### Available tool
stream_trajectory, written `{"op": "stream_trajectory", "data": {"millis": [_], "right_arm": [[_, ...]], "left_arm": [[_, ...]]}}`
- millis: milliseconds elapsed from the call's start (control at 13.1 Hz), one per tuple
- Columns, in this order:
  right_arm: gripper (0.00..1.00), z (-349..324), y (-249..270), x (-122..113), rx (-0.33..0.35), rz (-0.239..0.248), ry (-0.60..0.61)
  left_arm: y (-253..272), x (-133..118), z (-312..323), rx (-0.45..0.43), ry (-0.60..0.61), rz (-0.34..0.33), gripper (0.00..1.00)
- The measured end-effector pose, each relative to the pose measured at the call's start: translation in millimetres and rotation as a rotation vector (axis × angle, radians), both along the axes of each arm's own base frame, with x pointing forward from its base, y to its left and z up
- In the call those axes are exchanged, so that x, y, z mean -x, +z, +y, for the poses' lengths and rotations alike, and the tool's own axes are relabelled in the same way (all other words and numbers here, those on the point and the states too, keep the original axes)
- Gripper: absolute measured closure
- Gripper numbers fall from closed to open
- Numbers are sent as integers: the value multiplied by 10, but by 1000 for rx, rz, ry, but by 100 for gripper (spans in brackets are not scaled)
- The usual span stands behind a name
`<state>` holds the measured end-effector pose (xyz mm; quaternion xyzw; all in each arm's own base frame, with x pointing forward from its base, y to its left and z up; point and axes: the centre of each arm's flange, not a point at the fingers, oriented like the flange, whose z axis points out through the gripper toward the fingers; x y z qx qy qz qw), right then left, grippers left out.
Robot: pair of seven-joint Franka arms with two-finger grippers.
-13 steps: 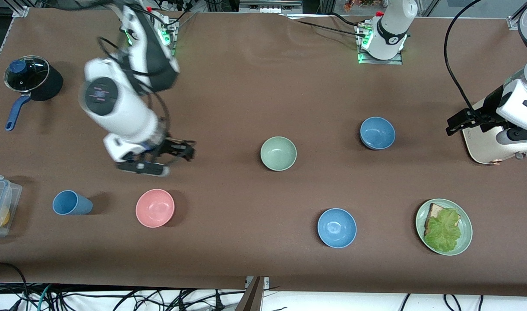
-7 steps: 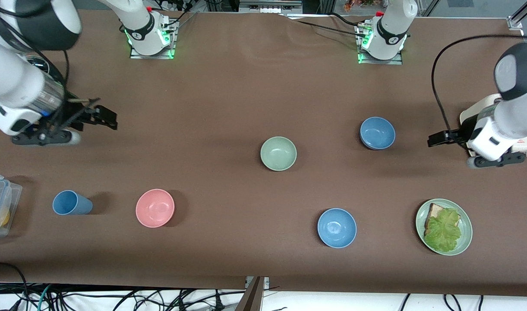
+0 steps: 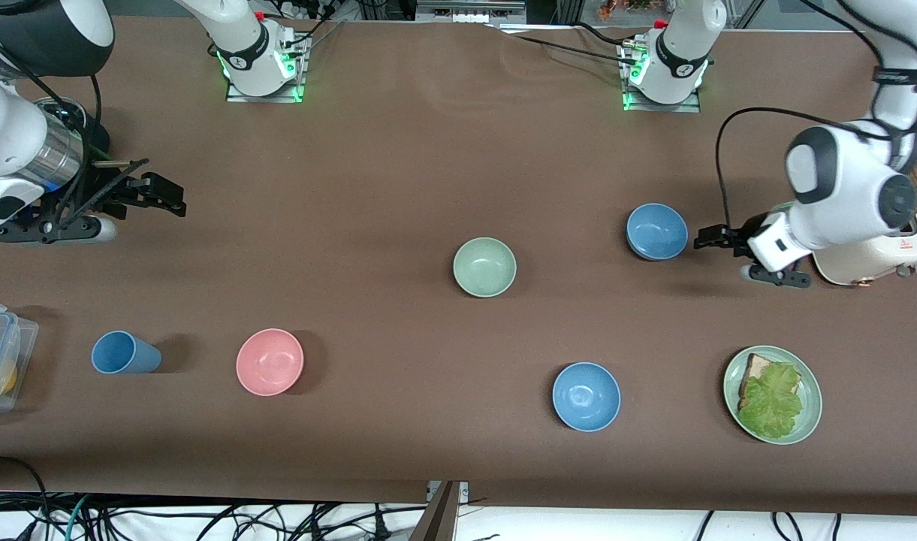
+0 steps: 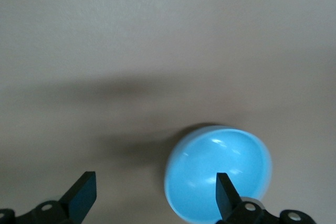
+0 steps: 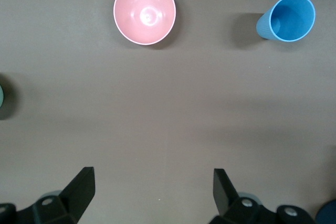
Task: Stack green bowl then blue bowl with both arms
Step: 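Reach the left gripper to the rim of the light-blue bowl, then grasp the light-blue bowl's rim with the left gripper and lift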
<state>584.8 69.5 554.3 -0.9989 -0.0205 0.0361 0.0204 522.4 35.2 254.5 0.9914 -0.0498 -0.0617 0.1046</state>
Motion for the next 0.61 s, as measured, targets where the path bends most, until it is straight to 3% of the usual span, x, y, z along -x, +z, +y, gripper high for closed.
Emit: {"op": "stream_trajectory", "data": {"millis": [228, 304, 609], "right_arm": [[0, 4, 3, 2, 17, -2, 7], [0, 2, 3, 2, 23, -3, 8], [0, 8, 4, 3, 29, -4, 11]], "left_arm": [[-385, 279, -105, 51, -9, -42, 6], [-427, 299, -103, 89, -25, -54, 13], [-745, 446, 259, 189, -182, -94, 60]]}}
